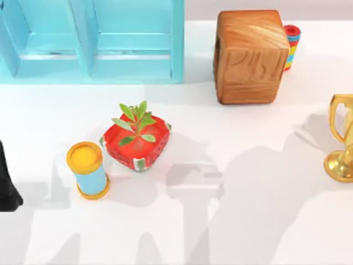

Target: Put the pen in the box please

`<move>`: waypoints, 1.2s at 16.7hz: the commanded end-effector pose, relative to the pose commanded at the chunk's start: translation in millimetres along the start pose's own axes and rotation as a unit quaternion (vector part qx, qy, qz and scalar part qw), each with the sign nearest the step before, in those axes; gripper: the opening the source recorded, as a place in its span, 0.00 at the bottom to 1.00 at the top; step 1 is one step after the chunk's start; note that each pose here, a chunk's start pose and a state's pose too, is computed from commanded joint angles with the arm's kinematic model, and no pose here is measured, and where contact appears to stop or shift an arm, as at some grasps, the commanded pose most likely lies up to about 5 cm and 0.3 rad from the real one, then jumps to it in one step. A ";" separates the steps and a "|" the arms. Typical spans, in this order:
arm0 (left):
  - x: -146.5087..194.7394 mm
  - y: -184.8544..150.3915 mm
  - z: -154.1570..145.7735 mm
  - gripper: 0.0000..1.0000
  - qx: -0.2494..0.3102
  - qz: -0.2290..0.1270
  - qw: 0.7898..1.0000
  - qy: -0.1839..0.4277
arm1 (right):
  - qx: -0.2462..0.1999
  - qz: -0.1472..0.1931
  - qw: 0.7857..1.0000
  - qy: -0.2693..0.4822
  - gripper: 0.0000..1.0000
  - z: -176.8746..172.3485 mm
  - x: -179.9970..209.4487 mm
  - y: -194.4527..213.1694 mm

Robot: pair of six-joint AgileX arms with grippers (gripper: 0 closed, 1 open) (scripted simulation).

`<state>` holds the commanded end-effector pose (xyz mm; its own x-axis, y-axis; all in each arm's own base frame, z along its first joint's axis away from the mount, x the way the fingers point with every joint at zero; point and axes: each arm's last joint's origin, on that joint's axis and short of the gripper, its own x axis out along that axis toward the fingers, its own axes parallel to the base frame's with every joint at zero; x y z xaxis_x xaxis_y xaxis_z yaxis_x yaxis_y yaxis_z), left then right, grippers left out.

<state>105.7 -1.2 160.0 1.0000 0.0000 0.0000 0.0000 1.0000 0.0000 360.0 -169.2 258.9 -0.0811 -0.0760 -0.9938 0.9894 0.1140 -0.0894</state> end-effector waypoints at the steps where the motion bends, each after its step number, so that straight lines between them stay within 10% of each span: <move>1: 0.0 0.0 0.0 1.00 0.000 0.000 1.000 0.000 | 0.027 -0.014 1.000 0.007 0.00 5.6 7.0 -5.7; 20: 0.0 0.0 0.0 1.00 0.000 0.000 1.000 0.000 | 0.030 -0.028 0.999 -0.005 0.00 -55.2 41.7 15.2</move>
<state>105.7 -1.2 160.0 1.0000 0.0000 0.0000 0.0000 1.0000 0.0000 365.0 -115.9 212.5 -0.1355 -0.0913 -0.9866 0.9888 0.0505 -0.1405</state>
